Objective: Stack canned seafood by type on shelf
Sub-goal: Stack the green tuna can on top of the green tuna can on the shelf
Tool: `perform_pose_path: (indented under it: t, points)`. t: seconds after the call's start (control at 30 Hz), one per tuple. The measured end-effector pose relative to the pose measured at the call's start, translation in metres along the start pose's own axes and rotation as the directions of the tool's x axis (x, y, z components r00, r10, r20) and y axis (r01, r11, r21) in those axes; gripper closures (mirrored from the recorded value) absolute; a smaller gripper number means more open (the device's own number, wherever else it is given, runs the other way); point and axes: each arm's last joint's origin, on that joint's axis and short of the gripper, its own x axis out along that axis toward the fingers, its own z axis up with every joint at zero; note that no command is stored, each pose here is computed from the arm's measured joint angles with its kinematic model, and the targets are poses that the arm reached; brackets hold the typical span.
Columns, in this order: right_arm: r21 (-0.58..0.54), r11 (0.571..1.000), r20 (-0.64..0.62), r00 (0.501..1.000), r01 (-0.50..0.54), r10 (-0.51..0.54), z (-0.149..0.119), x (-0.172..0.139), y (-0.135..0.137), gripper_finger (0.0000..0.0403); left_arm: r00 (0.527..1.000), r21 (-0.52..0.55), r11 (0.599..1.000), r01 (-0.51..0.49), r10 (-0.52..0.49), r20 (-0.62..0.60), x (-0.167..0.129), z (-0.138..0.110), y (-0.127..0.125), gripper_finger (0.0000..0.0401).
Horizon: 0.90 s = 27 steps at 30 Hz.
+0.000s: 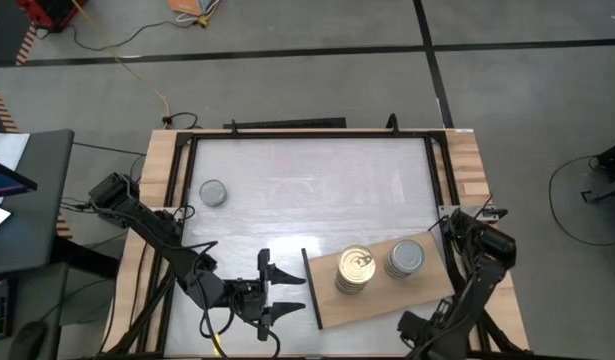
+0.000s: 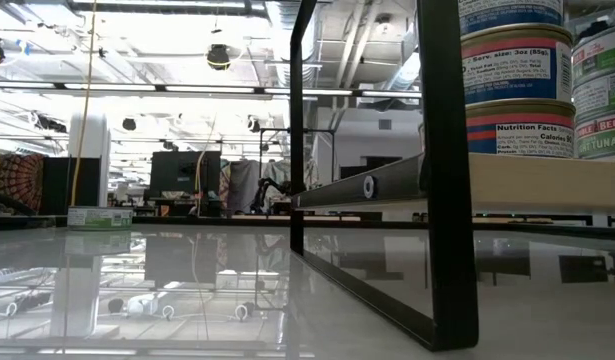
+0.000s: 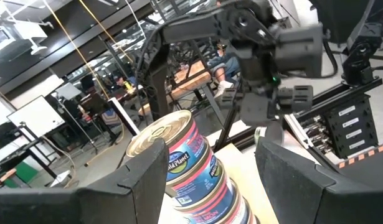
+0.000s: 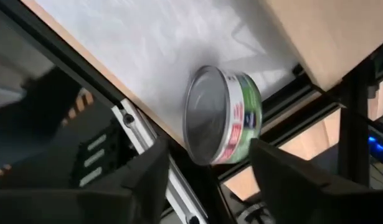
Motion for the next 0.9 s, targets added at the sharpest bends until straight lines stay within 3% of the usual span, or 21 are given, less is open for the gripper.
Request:
perform_pose_path:
  t: [0.2, 0.43, 0.9]
  points:
    - [0.042, 0.999, 0.101, 0.995, -0.028, 0.024, -0.009, -0.007, -0.011, 0.0099, 1.000, 0.000, 1.000, 0.000, 0.000, 0.000, 0.000, 0.000, 0.000, 0.0173]
    - [0.053, 0.997, 0.084, 0.995, 0.050, -0.054, -0.003, 0.012, -0.022, 0.0097, 1.000, -0.009, 1.000, 0.002, -0.002, -0.003, 0.000, 0.000, 0.000, 0.0173]
    - [0.122, 0.991, 0.153, 0.988, -0.048, 0.029, -0.008, -0.011, -0.048, 0.0092, 1.000, -0.016, 1.000, 0.010, -0.010, -0.015, 0.000, -0.002, -0.001, 0.0173]
